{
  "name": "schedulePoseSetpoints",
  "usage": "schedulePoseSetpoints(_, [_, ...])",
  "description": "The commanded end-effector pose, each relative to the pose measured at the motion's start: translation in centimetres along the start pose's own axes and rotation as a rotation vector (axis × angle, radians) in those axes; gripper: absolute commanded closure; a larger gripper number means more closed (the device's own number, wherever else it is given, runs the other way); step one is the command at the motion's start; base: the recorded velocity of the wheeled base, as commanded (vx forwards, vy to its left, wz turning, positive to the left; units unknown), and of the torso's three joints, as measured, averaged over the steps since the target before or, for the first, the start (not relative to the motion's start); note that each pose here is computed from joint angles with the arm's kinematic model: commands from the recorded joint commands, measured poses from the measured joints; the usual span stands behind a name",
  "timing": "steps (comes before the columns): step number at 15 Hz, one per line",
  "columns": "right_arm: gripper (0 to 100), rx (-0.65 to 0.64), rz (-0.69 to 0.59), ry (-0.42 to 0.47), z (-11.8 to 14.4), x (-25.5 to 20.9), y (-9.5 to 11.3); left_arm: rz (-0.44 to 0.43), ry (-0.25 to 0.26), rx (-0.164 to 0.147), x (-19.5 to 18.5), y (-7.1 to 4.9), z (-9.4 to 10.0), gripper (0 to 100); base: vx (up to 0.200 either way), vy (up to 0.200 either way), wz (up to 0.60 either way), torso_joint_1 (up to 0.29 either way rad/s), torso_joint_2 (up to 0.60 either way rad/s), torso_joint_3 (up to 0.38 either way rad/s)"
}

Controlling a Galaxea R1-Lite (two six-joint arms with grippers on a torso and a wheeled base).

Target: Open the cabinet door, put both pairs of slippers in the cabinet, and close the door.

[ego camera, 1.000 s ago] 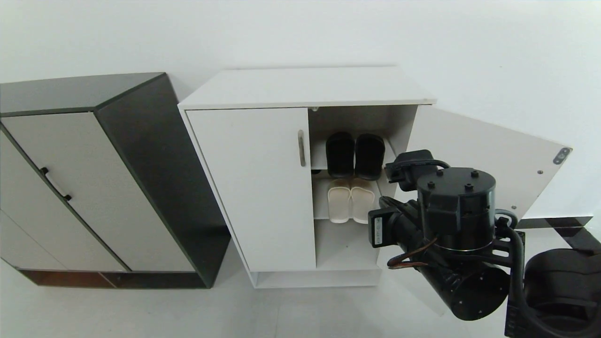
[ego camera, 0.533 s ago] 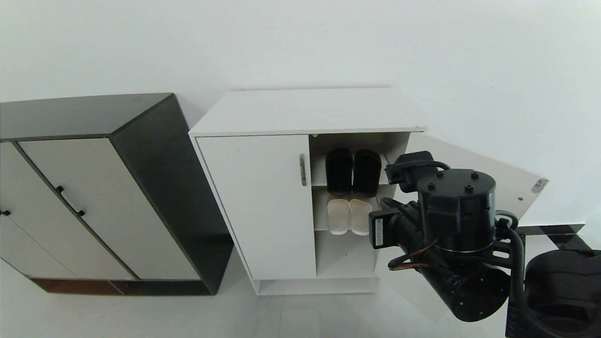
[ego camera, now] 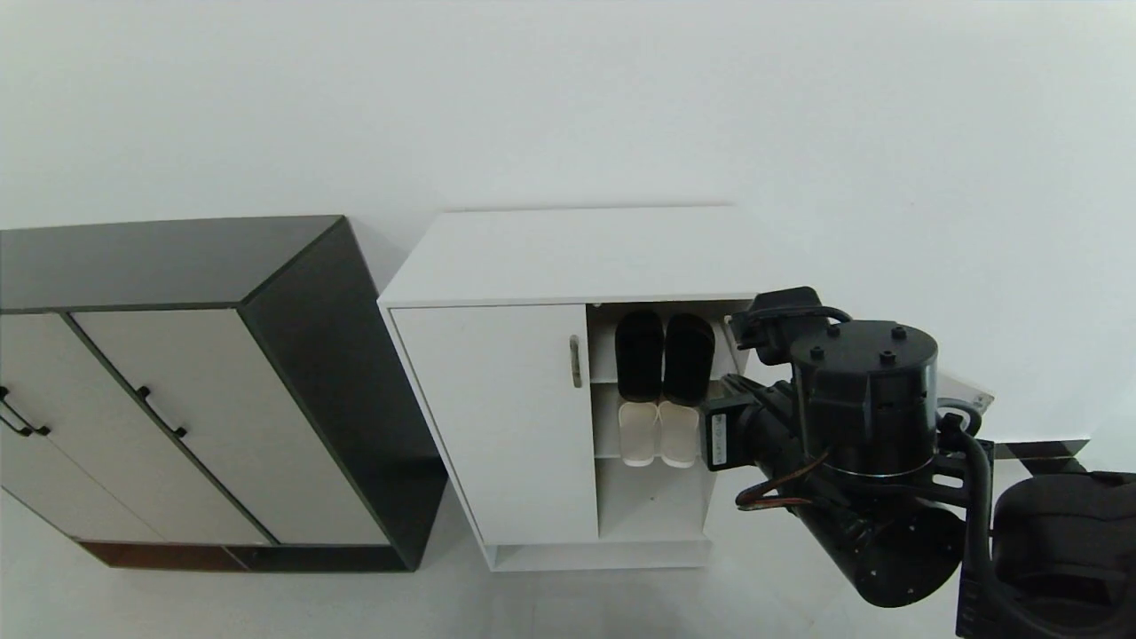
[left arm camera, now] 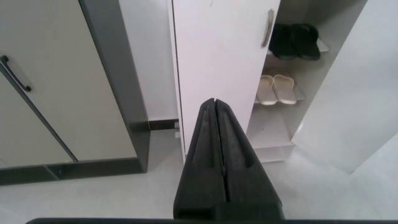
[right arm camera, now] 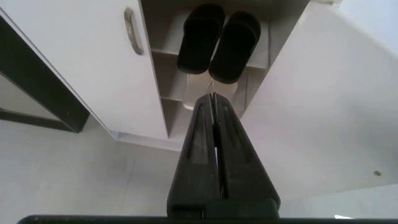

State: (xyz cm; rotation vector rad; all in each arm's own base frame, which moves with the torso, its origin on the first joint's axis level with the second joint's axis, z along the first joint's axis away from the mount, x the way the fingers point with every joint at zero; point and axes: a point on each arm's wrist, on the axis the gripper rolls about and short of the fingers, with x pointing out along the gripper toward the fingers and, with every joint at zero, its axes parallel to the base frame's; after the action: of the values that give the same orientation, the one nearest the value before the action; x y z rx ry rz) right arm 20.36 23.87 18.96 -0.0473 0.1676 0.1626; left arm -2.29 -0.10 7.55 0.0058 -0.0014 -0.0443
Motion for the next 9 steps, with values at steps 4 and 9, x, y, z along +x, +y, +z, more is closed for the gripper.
schedulePoseSetpoints(4, [100,-0.015,-0.001,0.003,-0.19,-0.03,-0.06,0.000,0.001,0.000,0.01,0.00,0.00,100,0.000,0.000,0.00,0.133,-0.29,-0.155])
schedulePoseSetpoints(9, [100,-0.020,-0.001,0.007,-0.31,-0.08,-0.12,0.000,0.001,0.000,0.01,0.00,0.00,100,0.000,0.000,-0.24,0.006,-0.01,-0.008])
